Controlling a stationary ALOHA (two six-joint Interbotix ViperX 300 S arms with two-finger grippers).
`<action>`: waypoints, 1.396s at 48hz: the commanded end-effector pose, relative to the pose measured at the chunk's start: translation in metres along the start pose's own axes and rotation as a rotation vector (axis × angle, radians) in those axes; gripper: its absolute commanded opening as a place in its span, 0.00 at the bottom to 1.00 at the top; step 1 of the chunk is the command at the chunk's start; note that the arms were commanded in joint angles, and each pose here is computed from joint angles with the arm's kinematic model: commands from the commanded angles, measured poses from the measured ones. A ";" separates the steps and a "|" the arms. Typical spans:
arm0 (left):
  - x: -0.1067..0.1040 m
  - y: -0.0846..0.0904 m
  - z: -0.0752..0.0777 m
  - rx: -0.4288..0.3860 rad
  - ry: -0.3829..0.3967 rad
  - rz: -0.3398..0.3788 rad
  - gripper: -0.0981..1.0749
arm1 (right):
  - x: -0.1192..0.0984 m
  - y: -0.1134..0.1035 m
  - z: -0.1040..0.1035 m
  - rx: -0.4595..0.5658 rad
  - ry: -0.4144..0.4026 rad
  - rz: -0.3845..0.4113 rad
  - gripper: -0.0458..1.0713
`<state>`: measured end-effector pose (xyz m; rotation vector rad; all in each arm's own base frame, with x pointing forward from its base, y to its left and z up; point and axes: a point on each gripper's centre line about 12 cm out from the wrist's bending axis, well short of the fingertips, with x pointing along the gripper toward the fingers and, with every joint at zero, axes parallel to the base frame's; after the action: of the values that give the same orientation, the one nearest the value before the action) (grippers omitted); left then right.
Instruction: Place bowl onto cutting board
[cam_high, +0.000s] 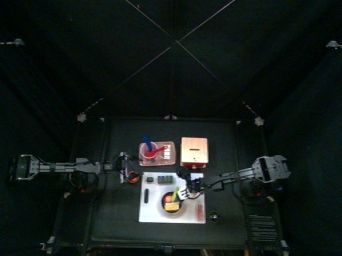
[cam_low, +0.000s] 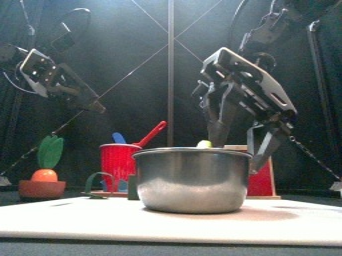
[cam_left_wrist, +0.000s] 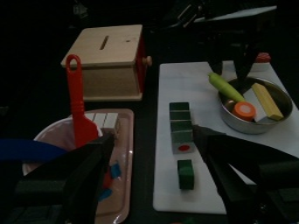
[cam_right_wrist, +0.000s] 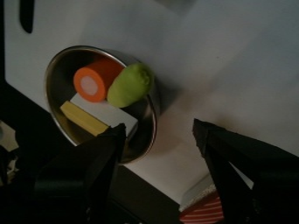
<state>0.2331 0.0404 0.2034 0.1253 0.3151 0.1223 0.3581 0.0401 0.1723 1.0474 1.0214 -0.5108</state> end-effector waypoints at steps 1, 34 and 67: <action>0.002 0.002 0.012 0.000 -0.032 0.005 0.96 | -0.036 0.008 0.002 -0.026 -0.044 0.078 0.88; 0.005 0.006 0.029 -0.043 -0.081 0.020 0.96 | -0.116 -0.039 0.015 -0.709 -0.583 0.321 0.88; 0.004 0.008 0.026 -0.124 -0.082 0.043 0.96 | -0.100 -0.054 0.023 -0.857 -0.612 0.284 0.88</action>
<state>0.2421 0.0461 0.2239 0.0124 0.2388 0.1775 0.2773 -0.0144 0.2320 0.2104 0.4570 -0.1046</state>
